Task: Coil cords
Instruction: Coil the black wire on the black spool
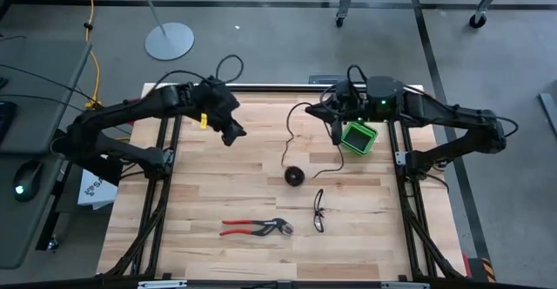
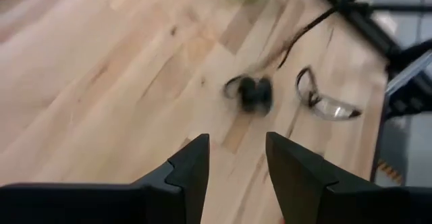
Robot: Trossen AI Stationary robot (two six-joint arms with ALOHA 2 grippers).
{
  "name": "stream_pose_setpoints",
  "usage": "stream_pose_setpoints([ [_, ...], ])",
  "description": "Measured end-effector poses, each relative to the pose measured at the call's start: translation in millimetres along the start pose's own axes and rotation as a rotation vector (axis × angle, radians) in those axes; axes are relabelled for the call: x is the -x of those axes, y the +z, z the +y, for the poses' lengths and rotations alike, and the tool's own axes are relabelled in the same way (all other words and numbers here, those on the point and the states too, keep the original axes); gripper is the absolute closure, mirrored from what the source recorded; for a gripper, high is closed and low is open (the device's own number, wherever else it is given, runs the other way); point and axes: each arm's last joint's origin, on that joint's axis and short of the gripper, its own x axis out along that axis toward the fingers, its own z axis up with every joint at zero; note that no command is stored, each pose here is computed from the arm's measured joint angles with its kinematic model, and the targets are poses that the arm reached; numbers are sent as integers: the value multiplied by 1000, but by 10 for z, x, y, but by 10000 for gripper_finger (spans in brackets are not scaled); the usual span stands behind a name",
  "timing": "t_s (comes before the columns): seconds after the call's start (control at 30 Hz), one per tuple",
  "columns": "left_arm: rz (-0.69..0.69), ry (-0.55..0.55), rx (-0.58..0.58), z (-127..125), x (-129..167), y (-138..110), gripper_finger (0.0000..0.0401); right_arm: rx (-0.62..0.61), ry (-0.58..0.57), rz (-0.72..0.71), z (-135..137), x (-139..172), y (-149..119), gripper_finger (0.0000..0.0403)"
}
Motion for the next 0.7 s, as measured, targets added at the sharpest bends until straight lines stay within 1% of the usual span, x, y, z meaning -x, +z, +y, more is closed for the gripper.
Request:
stream_pose_setpoints([
  [0.1,50,-6,-22,-6,-197,-80,260,34,-50,28,11,137,133,403],
  [0.2,70,-22,-19,-14,-418,-187,260,77,-96,9,33,312,338,403],
  [0.37,46,-91,60,-31,-770,-369,260,114,-145,-97,74,590,668,403],
  [0.47,7,-133,114,-33,-962,-443,260,107,-146,-171,101,734,836,403],
  [0.57,-27,-175,154,-37,-1144,-471,260,107,-142,-221,124,816,966,403],
  [0.7,-56,-223,147,-76,-1366,-423,260,107,-130,-233,144,771,1042,403],
])
